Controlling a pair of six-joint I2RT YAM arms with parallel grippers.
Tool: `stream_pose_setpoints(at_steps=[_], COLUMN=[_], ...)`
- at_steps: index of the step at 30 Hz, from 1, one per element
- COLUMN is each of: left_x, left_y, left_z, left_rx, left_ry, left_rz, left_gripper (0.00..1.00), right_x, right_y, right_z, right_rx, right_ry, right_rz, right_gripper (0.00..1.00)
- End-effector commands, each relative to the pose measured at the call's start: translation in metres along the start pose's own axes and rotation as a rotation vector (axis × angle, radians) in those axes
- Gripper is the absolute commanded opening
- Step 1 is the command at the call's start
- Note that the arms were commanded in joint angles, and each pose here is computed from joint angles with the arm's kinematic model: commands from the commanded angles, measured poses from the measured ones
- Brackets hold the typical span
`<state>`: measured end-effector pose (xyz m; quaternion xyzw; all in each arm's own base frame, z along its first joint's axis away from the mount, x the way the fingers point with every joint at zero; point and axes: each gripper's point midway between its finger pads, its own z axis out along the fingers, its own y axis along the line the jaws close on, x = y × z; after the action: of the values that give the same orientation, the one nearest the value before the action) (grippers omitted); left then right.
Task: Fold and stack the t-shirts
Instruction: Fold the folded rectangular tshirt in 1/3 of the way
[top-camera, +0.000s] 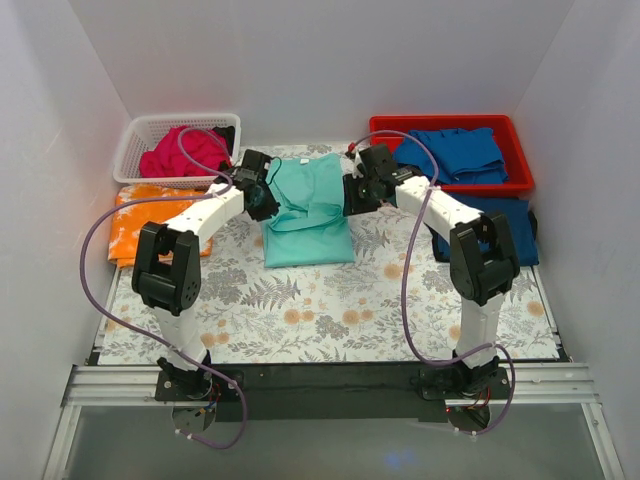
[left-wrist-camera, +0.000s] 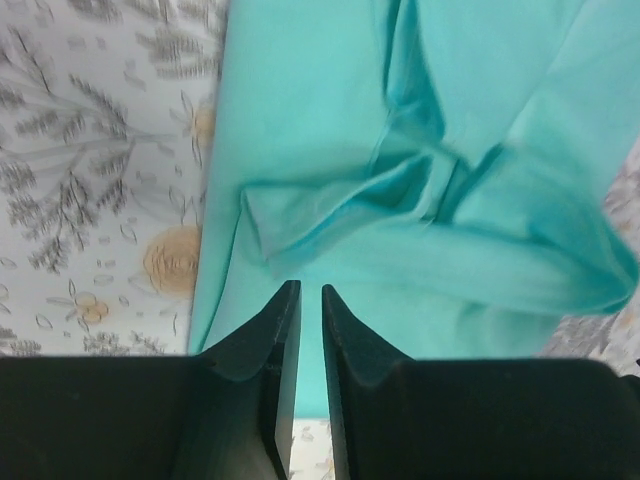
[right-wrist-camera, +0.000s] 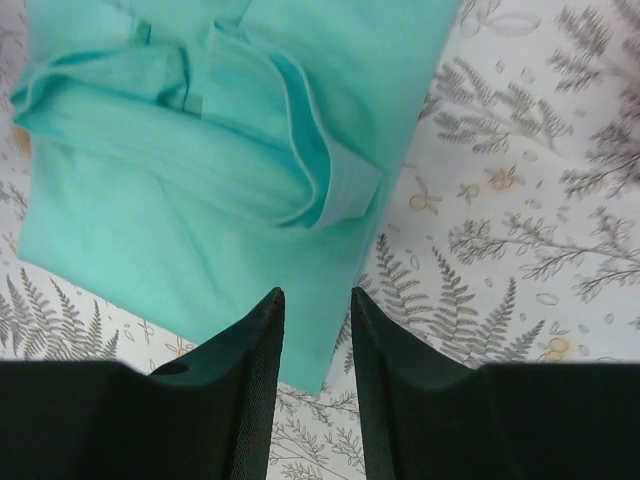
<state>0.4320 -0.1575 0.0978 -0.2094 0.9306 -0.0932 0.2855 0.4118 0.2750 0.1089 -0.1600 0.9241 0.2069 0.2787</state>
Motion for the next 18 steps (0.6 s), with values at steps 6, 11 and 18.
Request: stream_pose_setpoints(at_steps=[6, 11, 18], left_x=[0.065, 0.070, 0.046], left_y=[0.006, 0.004, -0.006], left_z=[-0.005, 0.014, 0.048], left_rx=[0.095, 0.087, 0.033], left_ry=[0.182, 0.205, 0.162], left_rz=[0.046, 0.054, 0.078], left_gripper=[0.11, 0.10, 0.11], right_x=[0.054, 0.037, 0.006], right_y=[0.016, 0.019, 0.018], right_z=[0.006, 0.020, 0.055], right_rx=[-0.058, -0.066, -0.056], right_ry=[0.078, 0.057, 0.037], right_rz=[-0.004, -0.010, -0.002], right_gripper=[0.38, 0.38, 0.37])
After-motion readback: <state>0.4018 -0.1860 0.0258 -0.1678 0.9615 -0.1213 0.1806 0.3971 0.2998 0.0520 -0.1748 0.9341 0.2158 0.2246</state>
